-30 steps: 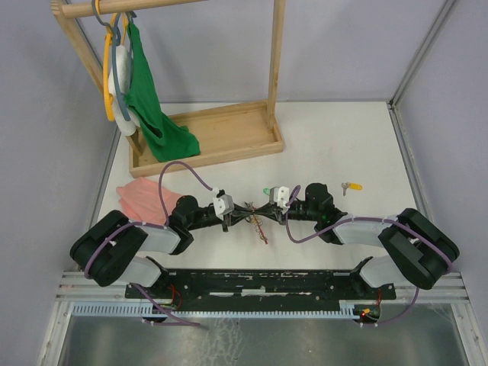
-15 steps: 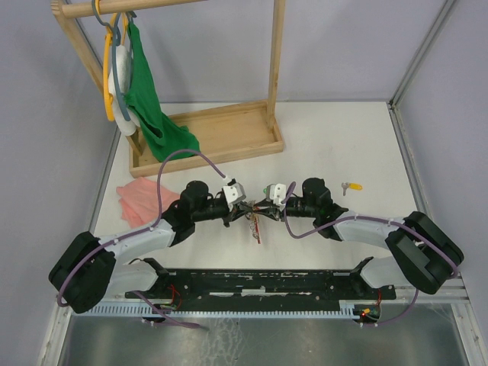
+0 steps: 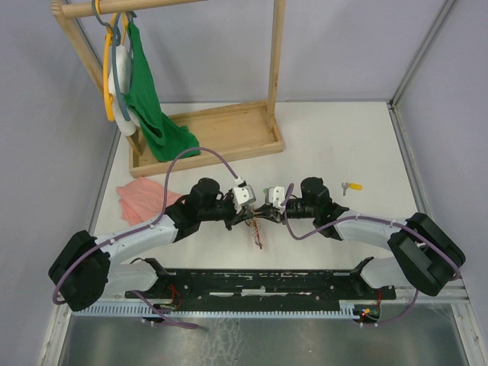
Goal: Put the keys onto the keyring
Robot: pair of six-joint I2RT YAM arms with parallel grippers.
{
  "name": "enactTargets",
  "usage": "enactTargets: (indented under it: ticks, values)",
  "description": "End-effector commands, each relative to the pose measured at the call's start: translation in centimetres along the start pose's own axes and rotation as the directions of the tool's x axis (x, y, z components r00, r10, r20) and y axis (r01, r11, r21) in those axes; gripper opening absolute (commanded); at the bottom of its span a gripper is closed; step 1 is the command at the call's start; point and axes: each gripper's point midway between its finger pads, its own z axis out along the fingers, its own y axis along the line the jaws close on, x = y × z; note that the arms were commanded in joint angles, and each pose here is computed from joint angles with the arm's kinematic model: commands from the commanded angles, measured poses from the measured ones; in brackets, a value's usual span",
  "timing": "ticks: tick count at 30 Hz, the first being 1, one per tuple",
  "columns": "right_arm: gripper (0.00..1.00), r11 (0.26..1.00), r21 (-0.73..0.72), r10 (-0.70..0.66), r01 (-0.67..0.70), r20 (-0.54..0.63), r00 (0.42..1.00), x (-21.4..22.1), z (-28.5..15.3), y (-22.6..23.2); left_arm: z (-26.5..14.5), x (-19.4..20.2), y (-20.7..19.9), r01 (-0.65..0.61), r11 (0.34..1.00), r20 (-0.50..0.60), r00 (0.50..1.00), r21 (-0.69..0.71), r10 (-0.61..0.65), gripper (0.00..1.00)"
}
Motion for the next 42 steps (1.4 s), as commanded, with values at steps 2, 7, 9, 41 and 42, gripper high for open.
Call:
enactTargets:
  ticks: [2, 7, 9, 41, 42]
  values:
    - [0.21, 0.997, -0.055, -0.044, 0.047, 0.040, 0.998, -1.8, 0.6, -0.1, 0.1, -3.3, 0.4, -0.092, 0.996, 0.057, 0.994, 0.008, 0.092, 0.03]
    - [0.19, 0.996, -0.082, -0.027, 0.028, 0.020, 0.999, -1.1, 0.9, 0.1, 0.1, -3.4, 0.0, -0.102, 0.994, 0.065, 0.993, 0.029, 0.100, 0.03]
    - [0.15, 0.996, -0.085, -0.031, 0.033, 0.021, 0.999, -1.2, 1.0, 0.1, 0.3, -3.4, -0.2, -0.102, 0.994, 0.065, 0.993, 0.044, 0.099, 0.03]
    - [0.01, 0.998, -0.057, -0.037, 0.041, 0.070, 0.997, -1.7, 0.6, 0.3, -3.6, -3.7, 2.5, -0.055, 0.983, 0.373, 0.920, -0.173, 0.117, 0.41]
    - [0.01, 0.997, -0.058, -0.037, 0.042, 0.072, 0.997, -1.8, 0.6, 0.3, -3.6, -3.5, 2.8, -0.043, 0.983, 0.372, 0.922, -0.176, 0.107, 0.40]
